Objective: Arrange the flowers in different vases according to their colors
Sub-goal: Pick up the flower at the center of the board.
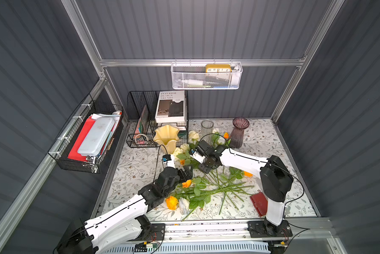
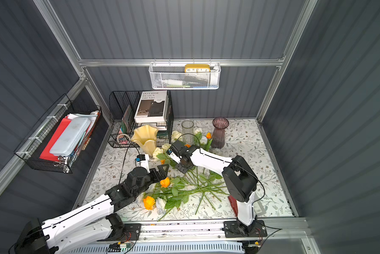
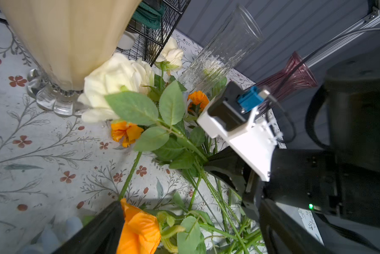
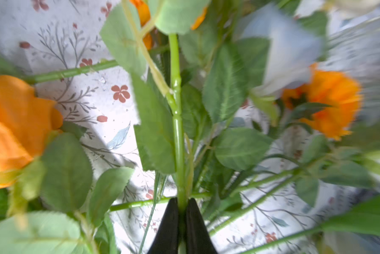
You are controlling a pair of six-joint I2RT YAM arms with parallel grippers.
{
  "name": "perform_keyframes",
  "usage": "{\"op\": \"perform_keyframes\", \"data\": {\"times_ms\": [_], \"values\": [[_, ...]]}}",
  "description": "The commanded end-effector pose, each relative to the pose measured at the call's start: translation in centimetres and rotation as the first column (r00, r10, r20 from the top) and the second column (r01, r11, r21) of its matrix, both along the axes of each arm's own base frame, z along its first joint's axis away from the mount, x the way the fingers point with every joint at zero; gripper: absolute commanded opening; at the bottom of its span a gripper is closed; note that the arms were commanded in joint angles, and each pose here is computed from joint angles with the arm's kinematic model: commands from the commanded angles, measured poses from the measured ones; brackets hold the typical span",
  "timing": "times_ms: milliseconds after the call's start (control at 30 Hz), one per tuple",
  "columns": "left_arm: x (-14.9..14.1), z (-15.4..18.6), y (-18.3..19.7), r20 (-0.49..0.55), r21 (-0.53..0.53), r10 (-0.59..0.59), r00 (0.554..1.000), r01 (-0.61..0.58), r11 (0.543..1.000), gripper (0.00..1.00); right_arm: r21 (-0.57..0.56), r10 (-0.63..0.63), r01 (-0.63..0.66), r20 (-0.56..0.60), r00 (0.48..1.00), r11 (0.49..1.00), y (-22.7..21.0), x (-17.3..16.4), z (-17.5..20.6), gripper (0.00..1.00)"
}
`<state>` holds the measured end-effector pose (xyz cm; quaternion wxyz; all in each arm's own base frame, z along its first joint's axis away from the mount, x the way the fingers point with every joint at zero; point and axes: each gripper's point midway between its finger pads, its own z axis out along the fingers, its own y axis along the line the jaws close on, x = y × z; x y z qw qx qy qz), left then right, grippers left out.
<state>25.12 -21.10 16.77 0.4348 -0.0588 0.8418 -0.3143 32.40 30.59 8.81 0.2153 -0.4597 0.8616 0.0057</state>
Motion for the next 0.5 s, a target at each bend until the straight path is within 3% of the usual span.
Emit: {"op": "perform_keyframes", "data": {"times_ms": [0,233,467], "values": [[-0.1,-0.3,0.6,-0.004,0.003,0.02,1.0,-0.02,1.0,0.99,0.053,-0.011,0.004,0.13,0.992,0.999,0.3,1.2,4.0,0.02],[0.0,-0.4,0.4,-0.009,0.006,0.017,1.0,-0.017,1.0,0.99,0.095,-0.033,0.004,0.3,0.953,0.995,0.0,2.9,8.7,0.0],[-0.2,0.2,0.4,0.003,-0.01,0.006,1.0,-0.006,1.0,0.99,0.144,-0.055,-0.002,0.393,0.918,0.99,-0.7,3.0,12.8,0.0]]}}
